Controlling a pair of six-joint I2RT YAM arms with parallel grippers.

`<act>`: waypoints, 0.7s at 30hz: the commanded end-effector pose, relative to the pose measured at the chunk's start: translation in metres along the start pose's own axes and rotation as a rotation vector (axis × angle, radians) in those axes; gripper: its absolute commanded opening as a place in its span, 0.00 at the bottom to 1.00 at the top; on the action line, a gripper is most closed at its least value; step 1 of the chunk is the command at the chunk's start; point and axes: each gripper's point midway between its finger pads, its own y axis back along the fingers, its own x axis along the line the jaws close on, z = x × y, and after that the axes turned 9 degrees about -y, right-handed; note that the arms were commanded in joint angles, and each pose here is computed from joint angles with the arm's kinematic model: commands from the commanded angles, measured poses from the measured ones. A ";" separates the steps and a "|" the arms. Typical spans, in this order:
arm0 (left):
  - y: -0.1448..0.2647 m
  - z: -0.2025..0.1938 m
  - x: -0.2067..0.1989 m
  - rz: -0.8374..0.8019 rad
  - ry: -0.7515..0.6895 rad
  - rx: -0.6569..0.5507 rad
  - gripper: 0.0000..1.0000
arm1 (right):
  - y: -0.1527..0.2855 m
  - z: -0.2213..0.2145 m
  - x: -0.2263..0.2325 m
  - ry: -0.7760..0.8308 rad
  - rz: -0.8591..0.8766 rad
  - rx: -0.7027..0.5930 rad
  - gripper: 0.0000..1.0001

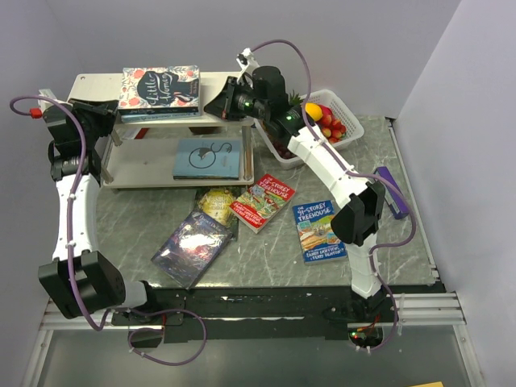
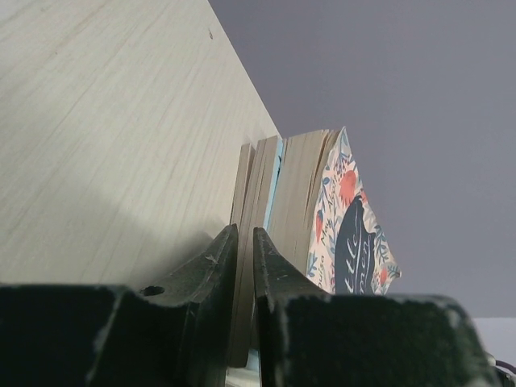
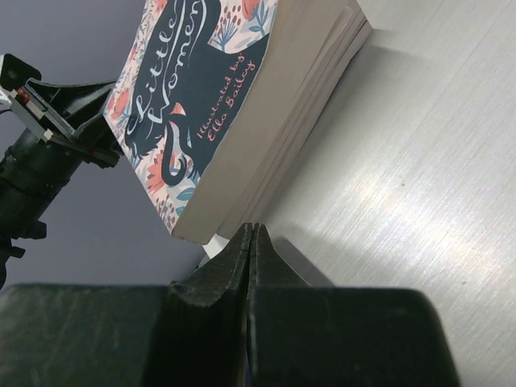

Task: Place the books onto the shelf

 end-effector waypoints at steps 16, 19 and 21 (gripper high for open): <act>0.030 0.010 -0.040 -0.116 -0.032 -0.037 0.21 | -0.008 -0.010 0.016 -0.005 0.044 0.028 0.00; 0.032 0.012 -0.039 -0.112 -0.036 -0.045 0.21 | -0.006 -0.010 0.018 -0.002 0.047 0.025 0.00; 0.032 0.011 -0.040 -0.117 -0.034 -0.040 0.21 | -0.007 -0.011 0.018 -0.003 0.049 0.031 0.00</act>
